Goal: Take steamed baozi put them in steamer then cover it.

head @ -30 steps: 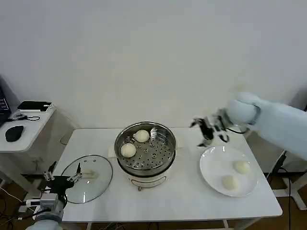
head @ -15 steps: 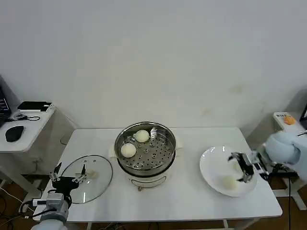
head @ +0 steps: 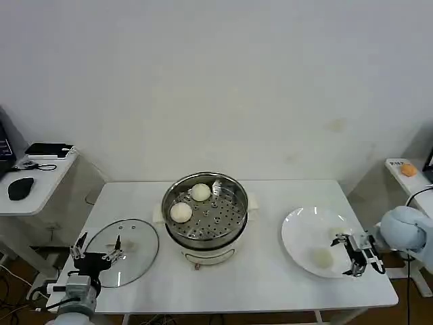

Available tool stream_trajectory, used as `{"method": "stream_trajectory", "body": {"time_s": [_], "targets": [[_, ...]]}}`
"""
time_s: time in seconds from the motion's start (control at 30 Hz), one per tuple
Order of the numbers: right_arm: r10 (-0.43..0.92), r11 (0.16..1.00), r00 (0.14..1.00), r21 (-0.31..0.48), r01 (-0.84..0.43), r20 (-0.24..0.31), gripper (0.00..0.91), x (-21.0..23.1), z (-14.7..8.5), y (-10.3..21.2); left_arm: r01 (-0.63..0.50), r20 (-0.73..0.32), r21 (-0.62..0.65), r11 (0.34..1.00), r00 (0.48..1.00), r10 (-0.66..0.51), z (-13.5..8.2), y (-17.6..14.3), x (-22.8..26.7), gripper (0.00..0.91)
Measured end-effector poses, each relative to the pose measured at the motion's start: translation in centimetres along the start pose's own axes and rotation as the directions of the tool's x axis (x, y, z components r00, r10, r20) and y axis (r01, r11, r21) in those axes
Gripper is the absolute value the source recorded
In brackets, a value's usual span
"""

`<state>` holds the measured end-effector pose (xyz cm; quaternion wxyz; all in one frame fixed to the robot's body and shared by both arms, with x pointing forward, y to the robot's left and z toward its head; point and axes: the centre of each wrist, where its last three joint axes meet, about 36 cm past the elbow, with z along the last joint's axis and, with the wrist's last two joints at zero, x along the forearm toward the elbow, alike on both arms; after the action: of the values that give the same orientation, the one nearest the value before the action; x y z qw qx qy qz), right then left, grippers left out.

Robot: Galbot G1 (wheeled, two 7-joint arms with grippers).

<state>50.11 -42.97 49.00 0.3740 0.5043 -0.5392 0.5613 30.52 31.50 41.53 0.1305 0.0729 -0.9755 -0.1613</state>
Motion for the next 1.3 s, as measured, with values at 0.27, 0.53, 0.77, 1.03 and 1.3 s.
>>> {"method": "stream_trajectory", "body": {"time_s": [0.27,0.53,0.77,1.03,1.3], "targets": [[0.009,1.0,1.0,-0.029,-0.009,-0.003,0.907,-2.0,0.4,-0.9,0.002,-0.001,-0.001,1.0,1.0,-0.002,0.0,0.0,0.0,0.907],[-0.006,0.998,1.0,-0.058,0.005,-0.007,0.836,-3.6,0.4,-1.1,0.006,-0.003,-0.003,1.0,1.0,-0.006,0.0,0.2,0.0,0.907],[-0.008,0.997,1.0,-0.073,0.007,-0.01,0.715,-4.3,0.2,-1.4,0.004,-0.003,0.001,1.0,1.0,-0.004,0.0,0.0,0.0,0.907],[-0.009,0.996,1.0,-0.086,0.008,-0.009,0.615,-4.6,0.1,-1.6,0.006,0.0,-0.001,1.0,1.0,-0.006,-0.2,0.1,0.2,0.907],[-0.017,0.997,1.0,-0.073,0.015,-0.017,0.615,-3.4,0.8,-2.3,0.01,0.004,-0.004,1.0,1.0,-0.01,-0.3,0.4,0.3,0.907]]}}
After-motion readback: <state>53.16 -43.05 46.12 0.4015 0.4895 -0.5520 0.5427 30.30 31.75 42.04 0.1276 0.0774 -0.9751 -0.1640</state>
